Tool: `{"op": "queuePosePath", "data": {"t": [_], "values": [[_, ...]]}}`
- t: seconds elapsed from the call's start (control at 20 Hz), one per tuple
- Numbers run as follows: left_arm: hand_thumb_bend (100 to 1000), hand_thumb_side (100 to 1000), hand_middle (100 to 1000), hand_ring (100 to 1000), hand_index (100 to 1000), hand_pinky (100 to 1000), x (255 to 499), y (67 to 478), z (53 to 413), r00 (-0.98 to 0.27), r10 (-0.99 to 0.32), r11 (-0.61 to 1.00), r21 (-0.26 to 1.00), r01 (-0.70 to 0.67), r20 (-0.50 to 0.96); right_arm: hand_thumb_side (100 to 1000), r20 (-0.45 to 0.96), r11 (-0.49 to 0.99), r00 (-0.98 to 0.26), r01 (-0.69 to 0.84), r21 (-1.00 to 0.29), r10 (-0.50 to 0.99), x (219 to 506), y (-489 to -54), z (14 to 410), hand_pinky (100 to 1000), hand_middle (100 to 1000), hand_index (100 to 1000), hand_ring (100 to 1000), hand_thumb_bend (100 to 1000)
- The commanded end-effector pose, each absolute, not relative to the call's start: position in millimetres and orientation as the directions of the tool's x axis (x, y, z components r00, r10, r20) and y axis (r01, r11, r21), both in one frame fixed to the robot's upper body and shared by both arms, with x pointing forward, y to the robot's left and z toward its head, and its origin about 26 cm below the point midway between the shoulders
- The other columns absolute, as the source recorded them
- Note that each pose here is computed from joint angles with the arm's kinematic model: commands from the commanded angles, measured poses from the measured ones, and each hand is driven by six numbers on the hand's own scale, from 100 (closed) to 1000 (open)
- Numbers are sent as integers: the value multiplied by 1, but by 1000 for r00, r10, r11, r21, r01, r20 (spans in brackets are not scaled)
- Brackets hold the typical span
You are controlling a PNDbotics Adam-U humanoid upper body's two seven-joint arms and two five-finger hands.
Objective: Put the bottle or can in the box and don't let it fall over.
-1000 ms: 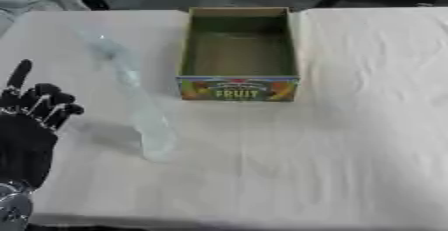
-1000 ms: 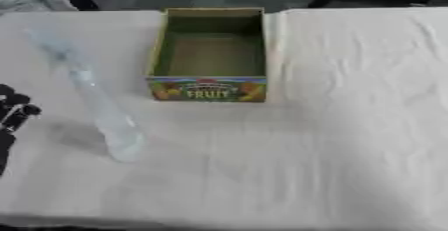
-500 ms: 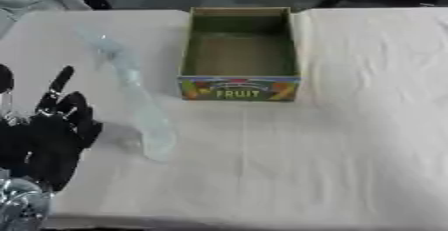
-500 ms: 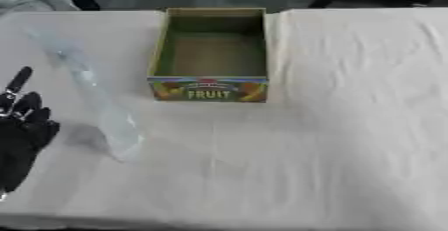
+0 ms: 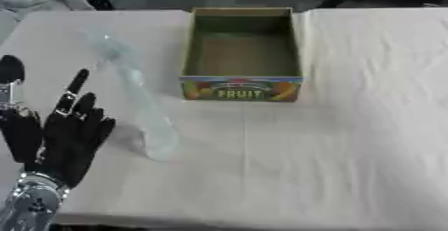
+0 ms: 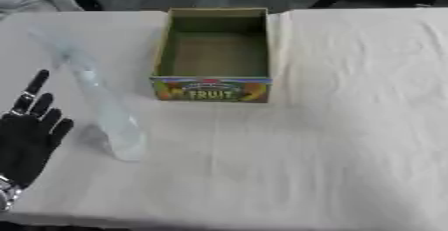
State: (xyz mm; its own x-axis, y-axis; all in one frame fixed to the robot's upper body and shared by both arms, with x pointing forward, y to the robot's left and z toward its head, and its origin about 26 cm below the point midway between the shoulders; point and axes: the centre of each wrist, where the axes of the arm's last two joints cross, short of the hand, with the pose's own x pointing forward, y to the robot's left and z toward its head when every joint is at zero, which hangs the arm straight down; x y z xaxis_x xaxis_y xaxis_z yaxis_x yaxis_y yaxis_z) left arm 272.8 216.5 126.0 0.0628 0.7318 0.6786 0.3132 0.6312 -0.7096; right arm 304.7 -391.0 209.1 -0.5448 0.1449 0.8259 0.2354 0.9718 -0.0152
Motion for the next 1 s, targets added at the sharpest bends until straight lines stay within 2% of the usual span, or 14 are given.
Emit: {"op": "queuePosePath", "data": {"t": [0.05, 0.7, 1.0], "values": [[665, 659, 285, 118, 1000, 100, 272, 216, 135, 77, 761, 593, -739, 320, 644, 700, 802, 972, -575, 232, -29, 161, 302, -391, 222, 802, 1000, 964, 895, 100], [652, 674, 292, 109, 1000, 117, 274, 218, 137, 170, 800, 522, -808, 273, 575, 701, 803, 973, -575, 230, -28, 159, 303, -390, 222, 802, 1000, 964, 896, 100], [637, 693, 251, 100, 1000, 100, 274, 214, 137, 205, 806, 500, -825, 264, 555, 701, 802, 973, -576, 229, -26, 157, 303, -390, 223, 803, 1000, 964, 897, 100]]}}
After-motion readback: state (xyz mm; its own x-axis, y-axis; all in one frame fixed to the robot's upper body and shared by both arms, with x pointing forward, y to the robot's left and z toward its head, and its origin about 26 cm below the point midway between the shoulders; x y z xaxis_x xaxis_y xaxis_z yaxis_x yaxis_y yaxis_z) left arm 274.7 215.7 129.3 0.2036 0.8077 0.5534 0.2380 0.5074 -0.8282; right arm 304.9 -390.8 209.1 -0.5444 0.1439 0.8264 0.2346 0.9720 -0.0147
